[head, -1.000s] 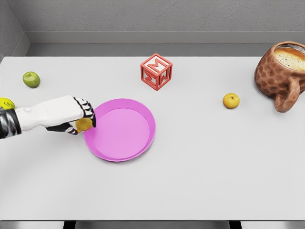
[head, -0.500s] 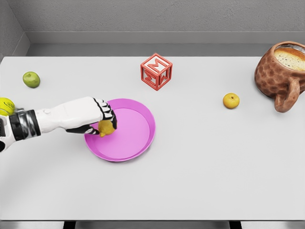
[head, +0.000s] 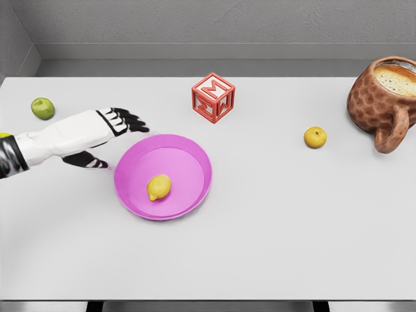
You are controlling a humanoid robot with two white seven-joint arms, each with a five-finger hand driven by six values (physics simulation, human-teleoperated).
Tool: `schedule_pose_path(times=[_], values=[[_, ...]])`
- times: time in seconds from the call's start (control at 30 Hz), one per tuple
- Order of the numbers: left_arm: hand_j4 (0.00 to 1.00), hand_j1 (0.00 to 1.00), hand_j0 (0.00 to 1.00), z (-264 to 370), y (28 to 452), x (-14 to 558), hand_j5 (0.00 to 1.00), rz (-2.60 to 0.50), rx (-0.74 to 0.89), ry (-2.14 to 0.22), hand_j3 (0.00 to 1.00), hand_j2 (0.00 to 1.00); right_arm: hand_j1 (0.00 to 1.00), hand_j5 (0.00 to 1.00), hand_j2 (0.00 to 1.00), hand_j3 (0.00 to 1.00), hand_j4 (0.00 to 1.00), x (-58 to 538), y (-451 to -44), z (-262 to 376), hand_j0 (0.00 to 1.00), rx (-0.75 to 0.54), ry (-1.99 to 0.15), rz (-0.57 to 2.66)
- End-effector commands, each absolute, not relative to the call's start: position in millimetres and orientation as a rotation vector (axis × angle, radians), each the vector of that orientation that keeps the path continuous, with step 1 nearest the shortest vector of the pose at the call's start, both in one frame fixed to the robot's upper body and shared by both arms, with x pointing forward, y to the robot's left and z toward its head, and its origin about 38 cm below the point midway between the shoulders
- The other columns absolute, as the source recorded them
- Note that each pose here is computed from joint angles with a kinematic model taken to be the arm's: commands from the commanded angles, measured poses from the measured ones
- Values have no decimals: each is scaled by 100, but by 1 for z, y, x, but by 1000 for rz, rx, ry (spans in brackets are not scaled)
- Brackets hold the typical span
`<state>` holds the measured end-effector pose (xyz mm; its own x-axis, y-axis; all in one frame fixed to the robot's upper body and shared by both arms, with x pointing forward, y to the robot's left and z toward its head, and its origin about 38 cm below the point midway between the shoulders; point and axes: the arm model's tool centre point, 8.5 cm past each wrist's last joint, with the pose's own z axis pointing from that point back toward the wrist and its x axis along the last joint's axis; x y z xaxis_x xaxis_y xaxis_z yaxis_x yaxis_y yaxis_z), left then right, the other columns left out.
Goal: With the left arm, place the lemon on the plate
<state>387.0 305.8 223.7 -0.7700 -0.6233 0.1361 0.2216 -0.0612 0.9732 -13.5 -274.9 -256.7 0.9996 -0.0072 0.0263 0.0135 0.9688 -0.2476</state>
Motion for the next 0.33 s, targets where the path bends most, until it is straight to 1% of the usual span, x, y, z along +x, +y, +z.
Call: schedule_pose_path(times=[0.0, 0.07, 0.1, 0.17, 0.3], values=[[100, 100, 100, 231, 337, 395, 100, -1797, 497, -1619, 100, 100, 100, 100, 100, 100, 100, -13, -275, -257, 100, -250, -25, -11], [100, 100, 100, 230, 363, 400, 100, -1731, 532, -1582, 100, 100, 100, 100, 100, 100, 100, -13, -275, -257, 100, -250, -25, -11], [100, 100, 100, 224, 369, 402, 100, -1708, 518, -1566, 100, 100, 100, 100, 100, 100, 100, -13, -275, -257, 100, -250, -25, -11], [100, 100, 100, 215, 368, 397, 100, -1701, 482, -1564, 100, 100, 100, 100, 100, 100, 100, -13, -275, -257, 100, -250, -25, -11], [100, 100, 100, 216, 368, 397, 100, -1693, 475, -1573, 100, 100, 100, 100, 100, 100, 100, -13, -275, -257, 100, -250, -25, -11]])
